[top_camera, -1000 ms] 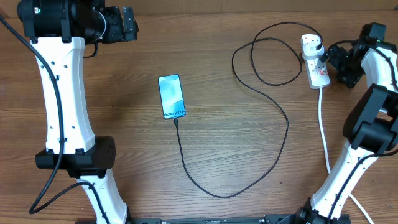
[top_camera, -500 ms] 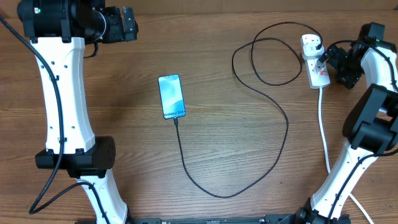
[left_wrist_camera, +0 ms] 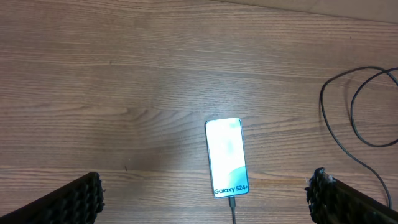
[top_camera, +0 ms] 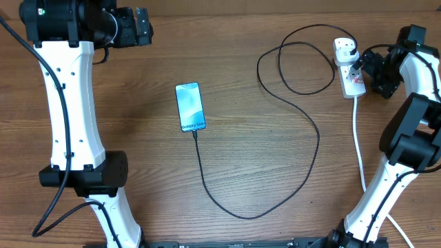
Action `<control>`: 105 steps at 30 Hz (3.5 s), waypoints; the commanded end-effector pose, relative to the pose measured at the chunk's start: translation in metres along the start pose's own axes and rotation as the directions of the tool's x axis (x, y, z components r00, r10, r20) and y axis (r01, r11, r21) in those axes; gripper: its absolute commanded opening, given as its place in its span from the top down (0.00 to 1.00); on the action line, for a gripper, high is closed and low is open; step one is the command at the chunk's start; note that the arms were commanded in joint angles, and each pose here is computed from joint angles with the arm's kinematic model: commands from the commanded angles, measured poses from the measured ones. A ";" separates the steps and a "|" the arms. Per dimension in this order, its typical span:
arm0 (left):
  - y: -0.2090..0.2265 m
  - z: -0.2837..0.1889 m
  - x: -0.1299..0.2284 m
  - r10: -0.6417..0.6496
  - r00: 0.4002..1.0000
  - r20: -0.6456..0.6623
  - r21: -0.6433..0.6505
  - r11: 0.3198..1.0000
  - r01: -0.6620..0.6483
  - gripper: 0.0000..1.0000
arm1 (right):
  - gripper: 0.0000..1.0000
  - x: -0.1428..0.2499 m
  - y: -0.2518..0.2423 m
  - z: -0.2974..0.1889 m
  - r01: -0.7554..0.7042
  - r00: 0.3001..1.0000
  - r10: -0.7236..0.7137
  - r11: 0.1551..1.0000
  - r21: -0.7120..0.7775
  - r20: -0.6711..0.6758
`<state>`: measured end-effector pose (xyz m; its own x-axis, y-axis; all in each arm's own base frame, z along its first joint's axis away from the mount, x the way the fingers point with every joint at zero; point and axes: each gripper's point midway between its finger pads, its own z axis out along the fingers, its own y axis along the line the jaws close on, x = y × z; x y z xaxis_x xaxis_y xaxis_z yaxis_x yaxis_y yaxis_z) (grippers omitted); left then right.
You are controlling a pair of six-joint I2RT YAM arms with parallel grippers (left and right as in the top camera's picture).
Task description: Plug charger to phone and switch on socket
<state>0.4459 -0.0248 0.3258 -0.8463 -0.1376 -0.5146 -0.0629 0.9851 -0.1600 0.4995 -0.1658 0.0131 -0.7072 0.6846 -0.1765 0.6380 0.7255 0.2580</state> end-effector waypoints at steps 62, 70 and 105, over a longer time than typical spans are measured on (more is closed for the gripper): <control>0.002 0.004 0.001 -0.006 1.000 -0.009 -0.008 1.000 0.006 0.00 | 0.00 0.282 0.065 -0.576 0.681 0.580 -0.299 0.688 -0.250 0.758; 0.002 0.004 0.001 -0.006 1.000 -0.009 -0.008 1.000 0.006 0.00 | 0.00 0.297 0.057 -0.573 0.703 0.551 -0.328 0.677 -0.215 0.768; 0.002 0.004 0.001 -0.006 1.000 -0.009 -0.008 1.000 0.006 0.00 | 0.00 0.274 0.034 -0.277 0.720 0.280 0.043 0.652 -0.239 0.959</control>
<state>0.4458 -0.0247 0.3251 -0.8475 -0.1376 -0.5127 -0.0635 0.9852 -0.1594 0.2444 0.0343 0.2476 0.1004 0.2690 -0.9579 -0.1998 0.9486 0.2454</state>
